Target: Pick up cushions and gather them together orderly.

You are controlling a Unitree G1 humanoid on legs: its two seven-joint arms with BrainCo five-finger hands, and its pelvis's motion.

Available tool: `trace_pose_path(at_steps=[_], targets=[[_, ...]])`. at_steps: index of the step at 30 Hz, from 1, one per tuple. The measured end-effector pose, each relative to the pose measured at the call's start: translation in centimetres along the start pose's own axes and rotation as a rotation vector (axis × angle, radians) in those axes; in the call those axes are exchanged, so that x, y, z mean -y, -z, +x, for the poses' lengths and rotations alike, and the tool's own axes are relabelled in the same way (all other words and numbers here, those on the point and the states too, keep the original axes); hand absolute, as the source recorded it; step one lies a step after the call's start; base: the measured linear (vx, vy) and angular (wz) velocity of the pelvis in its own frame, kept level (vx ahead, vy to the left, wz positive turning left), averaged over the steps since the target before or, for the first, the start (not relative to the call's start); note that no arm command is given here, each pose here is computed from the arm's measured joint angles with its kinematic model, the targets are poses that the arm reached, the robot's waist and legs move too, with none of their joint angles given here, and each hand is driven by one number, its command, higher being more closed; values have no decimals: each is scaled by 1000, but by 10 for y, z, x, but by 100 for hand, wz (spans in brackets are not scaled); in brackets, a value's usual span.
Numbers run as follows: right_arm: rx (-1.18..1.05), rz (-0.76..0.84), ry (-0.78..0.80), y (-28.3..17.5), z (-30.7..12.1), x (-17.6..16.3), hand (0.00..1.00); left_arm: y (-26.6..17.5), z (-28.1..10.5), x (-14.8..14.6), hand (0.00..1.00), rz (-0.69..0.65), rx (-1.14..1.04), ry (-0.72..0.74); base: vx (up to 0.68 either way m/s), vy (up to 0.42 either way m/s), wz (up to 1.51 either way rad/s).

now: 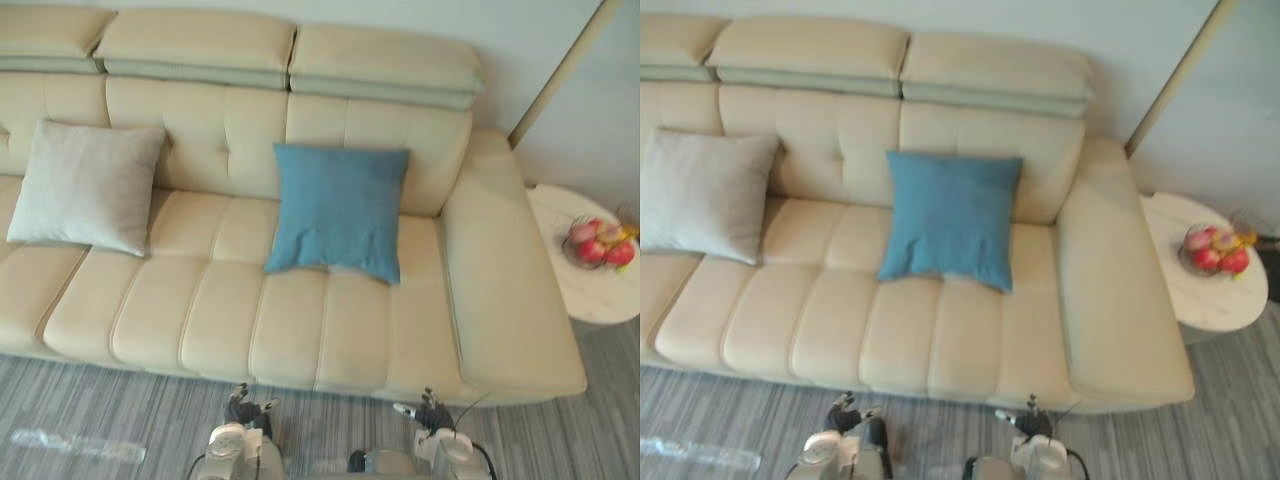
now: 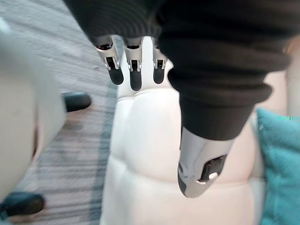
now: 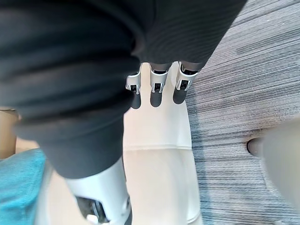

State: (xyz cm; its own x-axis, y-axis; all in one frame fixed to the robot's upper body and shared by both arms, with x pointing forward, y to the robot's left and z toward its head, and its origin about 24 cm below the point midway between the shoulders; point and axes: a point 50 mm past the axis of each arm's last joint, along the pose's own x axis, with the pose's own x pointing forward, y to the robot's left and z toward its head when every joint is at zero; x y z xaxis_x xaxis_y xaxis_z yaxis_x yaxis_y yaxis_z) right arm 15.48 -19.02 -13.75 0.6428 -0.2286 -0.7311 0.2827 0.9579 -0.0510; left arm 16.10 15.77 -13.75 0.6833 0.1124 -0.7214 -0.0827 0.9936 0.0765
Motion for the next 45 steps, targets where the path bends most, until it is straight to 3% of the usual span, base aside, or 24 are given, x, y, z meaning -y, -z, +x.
trace_pose_path(at_steps=[8, 23, 45], targets=[[-55, 50, 61, 19, -7, 17, 0, 4, -2, 1, 0, 13, -12, 10, -129, 114, 7], [-195, 43, 54, 53, -18, 18, 0, 42, -13, -26, 0, 119, -151, -25, 65, 75, -1], [-177, 63, 85, 50, -18, 29, 0, 45, -15, -34, 0, 88, -153, -60, -51, -17, -24]])
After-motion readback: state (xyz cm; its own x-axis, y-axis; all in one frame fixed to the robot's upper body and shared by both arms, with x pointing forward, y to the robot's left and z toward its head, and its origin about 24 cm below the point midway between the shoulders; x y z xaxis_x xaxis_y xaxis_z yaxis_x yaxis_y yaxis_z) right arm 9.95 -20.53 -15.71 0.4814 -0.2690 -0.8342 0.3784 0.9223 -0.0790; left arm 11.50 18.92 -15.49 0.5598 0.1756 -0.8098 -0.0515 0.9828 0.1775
